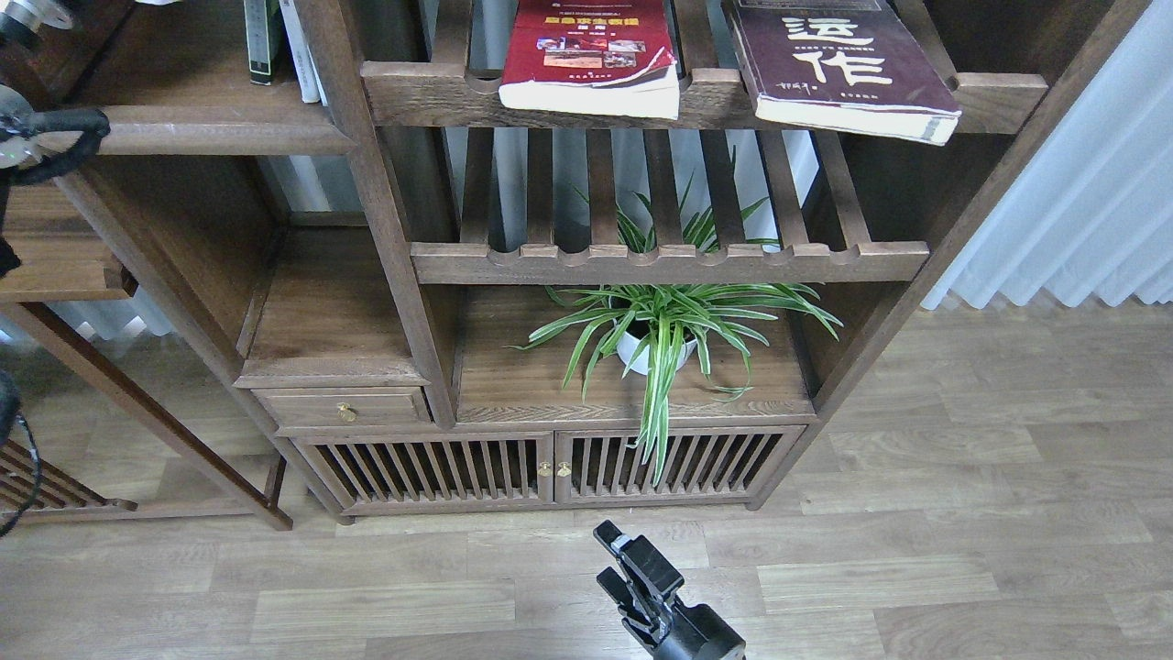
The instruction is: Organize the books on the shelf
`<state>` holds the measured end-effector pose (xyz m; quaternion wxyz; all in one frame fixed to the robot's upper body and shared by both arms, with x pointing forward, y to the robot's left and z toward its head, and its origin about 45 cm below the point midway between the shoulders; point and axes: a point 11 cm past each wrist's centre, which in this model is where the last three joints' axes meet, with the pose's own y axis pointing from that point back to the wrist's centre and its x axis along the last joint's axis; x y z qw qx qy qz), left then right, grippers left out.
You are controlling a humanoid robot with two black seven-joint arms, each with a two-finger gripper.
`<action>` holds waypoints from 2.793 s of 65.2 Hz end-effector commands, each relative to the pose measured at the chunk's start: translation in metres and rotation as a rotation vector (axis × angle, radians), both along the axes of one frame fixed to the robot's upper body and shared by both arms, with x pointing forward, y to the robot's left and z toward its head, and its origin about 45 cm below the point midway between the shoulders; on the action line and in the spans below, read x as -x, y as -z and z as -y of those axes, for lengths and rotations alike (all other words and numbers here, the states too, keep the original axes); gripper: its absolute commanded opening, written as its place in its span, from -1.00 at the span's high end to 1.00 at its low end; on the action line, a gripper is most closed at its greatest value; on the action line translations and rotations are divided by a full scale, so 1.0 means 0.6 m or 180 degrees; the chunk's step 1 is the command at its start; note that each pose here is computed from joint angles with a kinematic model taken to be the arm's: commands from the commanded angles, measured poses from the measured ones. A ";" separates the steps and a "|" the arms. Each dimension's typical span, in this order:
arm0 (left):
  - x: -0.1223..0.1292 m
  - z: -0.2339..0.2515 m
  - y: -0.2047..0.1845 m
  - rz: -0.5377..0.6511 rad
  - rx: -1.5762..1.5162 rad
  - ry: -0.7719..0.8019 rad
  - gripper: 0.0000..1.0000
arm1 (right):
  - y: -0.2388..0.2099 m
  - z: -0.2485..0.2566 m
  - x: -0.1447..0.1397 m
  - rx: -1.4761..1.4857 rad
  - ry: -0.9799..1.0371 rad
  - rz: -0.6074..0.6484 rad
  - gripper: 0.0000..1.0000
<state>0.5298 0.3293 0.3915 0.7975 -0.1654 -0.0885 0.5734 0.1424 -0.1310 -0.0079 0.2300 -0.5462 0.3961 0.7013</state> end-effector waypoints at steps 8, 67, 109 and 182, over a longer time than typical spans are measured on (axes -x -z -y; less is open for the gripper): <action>0.000 -0.014 0.022 -0.0064 0.0359 -0.0156 0.94 | 0.001 0.001 0.001 -0.0002 0.0012 -0.0009 -0.96; 0.045 -0.042 0.018 0.0124 0.0515 0.0062 -0.99 | 0.001 0.020 -0.019 0.0035 0.0320 0.0005 -0.96; 0.242 -0.108 0.127 -0.0188 0.0598 0.0416 -1.00 | -0.110 0.059 -0.202 -0.0090 0.1091 0.0819 -0.90; 0.316 -0.193 0.232 -0.0525 0.0999 -0.0160 -1.00 | -0.406 0.207 -0.408 -0.0415 0.1666 0.2321 -0.83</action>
